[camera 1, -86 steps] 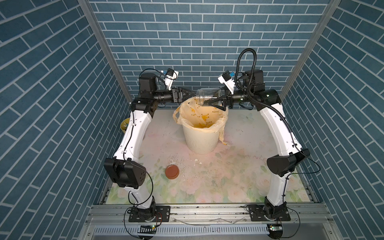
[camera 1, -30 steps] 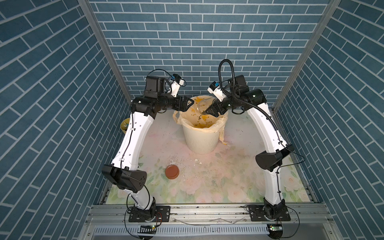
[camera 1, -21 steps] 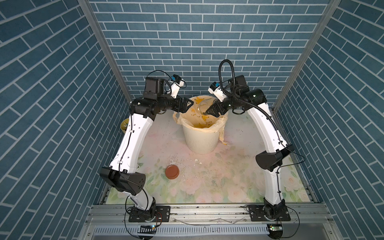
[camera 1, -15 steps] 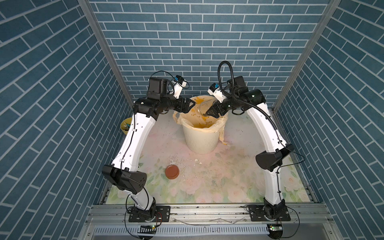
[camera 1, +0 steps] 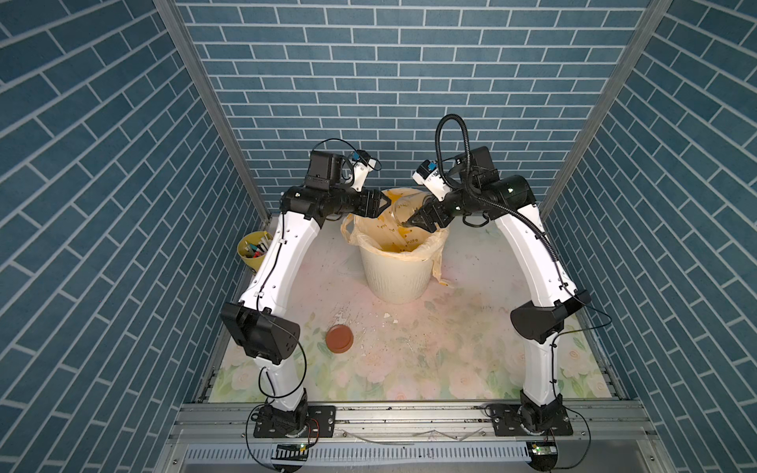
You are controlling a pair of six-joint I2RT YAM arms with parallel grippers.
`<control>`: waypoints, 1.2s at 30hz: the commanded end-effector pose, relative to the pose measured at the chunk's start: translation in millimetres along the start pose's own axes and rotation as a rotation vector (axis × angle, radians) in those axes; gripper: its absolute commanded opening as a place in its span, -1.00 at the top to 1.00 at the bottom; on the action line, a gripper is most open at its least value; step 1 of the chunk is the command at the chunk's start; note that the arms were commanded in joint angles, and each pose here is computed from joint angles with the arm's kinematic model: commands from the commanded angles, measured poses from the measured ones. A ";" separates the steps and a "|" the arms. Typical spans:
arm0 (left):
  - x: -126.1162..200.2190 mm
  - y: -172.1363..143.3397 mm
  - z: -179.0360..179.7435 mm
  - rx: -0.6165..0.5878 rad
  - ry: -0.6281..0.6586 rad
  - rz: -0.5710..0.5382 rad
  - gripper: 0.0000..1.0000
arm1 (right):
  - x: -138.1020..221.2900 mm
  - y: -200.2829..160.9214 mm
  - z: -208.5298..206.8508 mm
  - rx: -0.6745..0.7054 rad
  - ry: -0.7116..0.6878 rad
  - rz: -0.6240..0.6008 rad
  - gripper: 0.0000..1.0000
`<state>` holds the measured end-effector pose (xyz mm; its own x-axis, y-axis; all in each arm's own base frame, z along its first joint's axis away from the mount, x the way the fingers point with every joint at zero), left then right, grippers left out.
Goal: Empty moldy tea leaves from jars
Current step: Pour the moldy tea leaves from the jar into the trash bin.
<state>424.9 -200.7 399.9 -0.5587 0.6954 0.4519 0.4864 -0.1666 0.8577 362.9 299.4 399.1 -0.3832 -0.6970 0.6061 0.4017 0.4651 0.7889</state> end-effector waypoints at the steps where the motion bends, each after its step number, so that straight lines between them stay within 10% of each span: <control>1: 9.3 22.1 -14.4 0.053 -0.181 -0.090 -0.45 | 31.4 16.3 14.7 0.080 0.003 -0.084 1.00; 36: -15.2 -2.8 -47.9 0.112 -0.394 0.023 -0.39 | 24.5 26.6 20.1 0.118 0.034 -0.128 1.00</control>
<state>405.5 -237.4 397.6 -0.2633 0.9017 0.3430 0.5970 -0.1270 0.7921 355.7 293.9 409.1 -0.3982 -0.6985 0.5945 0.3554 0.4800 0.8021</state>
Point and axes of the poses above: each gripper's point midway between its finger pads, its own x axis back along the fingers, its own z axis along the line the jaws close on, y = z × x, the point moved 3 cm from there along x, back along the fingers, and after that the axes turned 5 degrees about -x, right-handed, at the moved point
